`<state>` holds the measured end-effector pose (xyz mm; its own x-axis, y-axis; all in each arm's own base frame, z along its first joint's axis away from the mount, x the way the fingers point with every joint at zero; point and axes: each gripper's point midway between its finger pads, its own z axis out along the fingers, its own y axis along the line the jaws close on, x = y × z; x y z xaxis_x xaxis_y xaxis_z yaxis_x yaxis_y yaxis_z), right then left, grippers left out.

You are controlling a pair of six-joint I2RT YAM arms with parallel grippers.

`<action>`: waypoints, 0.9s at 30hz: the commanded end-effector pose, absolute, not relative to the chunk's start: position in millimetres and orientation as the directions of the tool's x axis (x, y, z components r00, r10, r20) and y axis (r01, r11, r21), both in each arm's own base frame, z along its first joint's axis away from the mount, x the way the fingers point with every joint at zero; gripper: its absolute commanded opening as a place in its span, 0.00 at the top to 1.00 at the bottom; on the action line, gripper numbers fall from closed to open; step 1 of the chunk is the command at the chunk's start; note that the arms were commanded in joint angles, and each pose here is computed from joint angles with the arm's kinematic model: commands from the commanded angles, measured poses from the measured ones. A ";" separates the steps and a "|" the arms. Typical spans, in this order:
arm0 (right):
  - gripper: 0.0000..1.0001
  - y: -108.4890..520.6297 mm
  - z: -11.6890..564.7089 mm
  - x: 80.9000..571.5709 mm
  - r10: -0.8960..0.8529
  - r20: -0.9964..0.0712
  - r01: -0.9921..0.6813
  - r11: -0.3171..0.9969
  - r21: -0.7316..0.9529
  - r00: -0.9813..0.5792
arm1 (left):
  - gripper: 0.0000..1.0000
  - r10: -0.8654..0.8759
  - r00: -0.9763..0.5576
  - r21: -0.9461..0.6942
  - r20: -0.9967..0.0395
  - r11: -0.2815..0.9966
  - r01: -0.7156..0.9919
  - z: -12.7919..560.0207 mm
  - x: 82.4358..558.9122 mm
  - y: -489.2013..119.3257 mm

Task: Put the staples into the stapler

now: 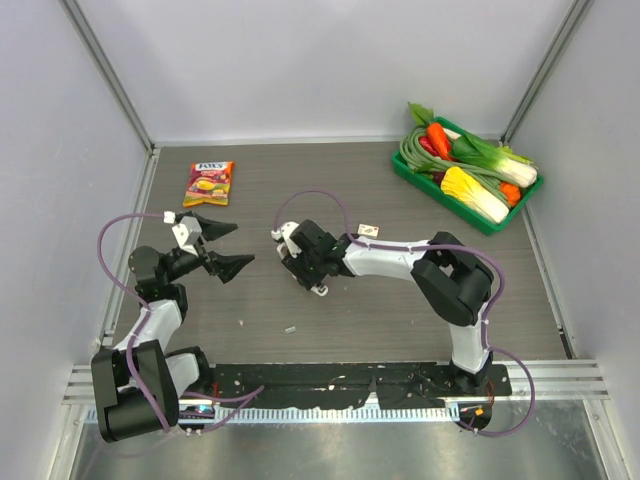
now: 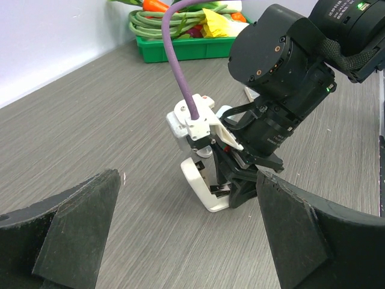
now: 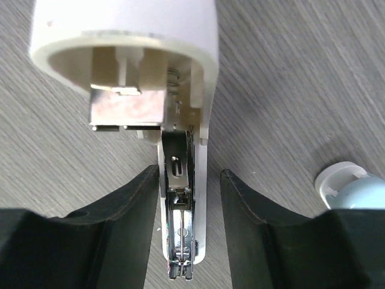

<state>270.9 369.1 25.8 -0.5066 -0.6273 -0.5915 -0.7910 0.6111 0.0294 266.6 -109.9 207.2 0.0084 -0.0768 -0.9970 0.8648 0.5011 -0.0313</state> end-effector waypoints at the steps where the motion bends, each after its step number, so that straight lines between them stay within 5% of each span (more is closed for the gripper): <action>1: 0.47 375.9 68.0 292.5 -0.591 -0.684 -0.783 0.620 -0.045 -0.429 | 0.00 -0.066 0.059 0.018 -0.996 0.500 0.866 216.6 264.3 -108.8; 13: 0.44 379.4 116.4 273.9 -0.619 -0.747 -0.893 0.444 -0.077 -0.243 | 0.00 -0.063 0.066 0.025 -0.996 0.502 0.865 219.1 265.2 -108.5; 22: 0.46 373.6 107.9 193.2 -0.641 -0.757 -0.991 -0.113 -0.066 0.124 | 0.00 -0.060 0.030 -0.006 -0.998 0.522 0.853 213.0 269.2 -104.2; 27: 0.47 368.0 79.1 164.1 -0.633 -0.751 -0.964 -0.266 -0.020 0.190 | 0.00 -0.060 0.023 -0.014 -0.998 0.561 0.827 208.1 274.8 -99.4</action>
<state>195.1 364.5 88.2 0.0586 -0.6905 -0.7210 -0.9981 -0.0532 -0.0301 267.1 -106.3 202.7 -0.0234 -0.0806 -0.9965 0.8529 0.5184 -0.0620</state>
